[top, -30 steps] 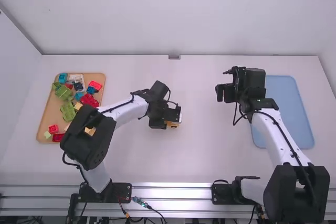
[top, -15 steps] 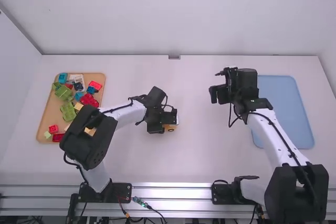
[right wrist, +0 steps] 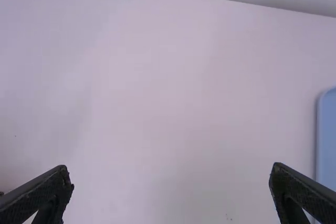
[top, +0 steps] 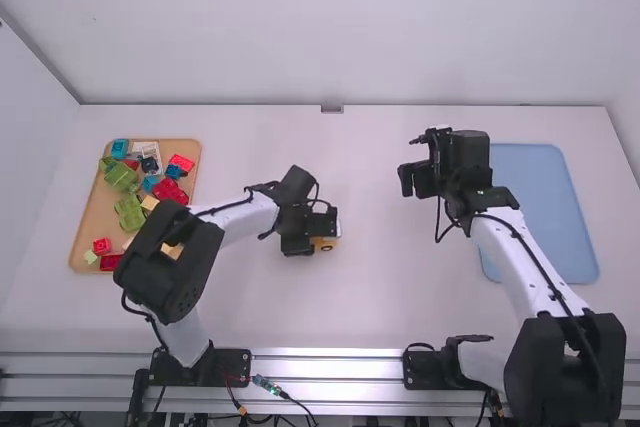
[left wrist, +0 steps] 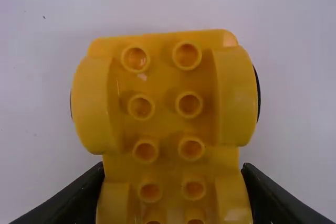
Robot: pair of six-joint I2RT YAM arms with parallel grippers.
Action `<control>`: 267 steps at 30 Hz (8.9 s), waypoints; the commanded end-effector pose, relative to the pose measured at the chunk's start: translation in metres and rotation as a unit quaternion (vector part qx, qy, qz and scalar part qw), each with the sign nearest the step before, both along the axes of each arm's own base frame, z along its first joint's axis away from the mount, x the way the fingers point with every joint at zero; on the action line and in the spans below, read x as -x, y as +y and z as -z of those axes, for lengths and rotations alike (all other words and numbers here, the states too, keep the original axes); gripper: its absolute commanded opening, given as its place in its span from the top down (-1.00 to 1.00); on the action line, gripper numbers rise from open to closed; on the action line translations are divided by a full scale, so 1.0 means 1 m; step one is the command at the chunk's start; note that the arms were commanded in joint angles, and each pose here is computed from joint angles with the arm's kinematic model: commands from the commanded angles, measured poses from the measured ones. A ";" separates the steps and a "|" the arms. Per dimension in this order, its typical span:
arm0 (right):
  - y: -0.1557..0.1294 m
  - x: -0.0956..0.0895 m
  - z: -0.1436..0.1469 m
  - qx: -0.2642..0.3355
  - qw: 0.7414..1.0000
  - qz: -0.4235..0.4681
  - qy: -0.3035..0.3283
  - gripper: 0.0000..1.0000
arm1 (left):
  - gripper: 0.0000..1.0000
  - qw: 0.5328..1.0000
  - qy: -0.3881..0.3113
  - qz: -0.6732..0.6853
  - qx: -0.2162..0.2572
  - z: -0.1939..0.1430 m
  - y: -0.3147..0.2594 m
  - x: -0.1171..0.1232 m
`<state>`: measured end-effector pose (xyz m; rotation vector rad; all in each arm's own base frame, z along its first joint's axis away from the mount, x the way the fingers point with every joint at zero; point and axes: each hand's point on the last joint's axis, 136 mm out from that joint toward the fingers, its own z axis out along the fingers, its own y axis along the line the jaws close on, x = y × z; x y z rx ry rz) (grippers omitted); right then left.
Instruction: Assemble lego blocks to make yellow taxi
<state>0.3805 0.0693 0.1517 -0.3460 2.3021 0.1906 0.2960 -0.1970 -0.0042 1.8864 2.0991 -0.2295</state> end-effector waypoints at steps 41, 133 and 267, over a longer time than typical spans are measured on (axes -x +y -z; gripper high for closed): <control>0.003 0.000 -0.007 0.001 1.000 -0.008 -0.015 -0.98 | -0.98 0.915 -0.158 -0.372 -0.017 -0.140 0.171 -0.080; -0.036 -0.031 -0.069 0.010 0.993 -0.023 -0.111 -0.98 | -0.98 0.852 0.118 -0.508 -0.048 -0.069 0.320 0.052; -0.017 -0.019 -0.053 0.025 0.995 -0.062 -0.080 -0.98 | 0.01 0.839 0.125 -0.528 -0.049 0.018 0.348 0.047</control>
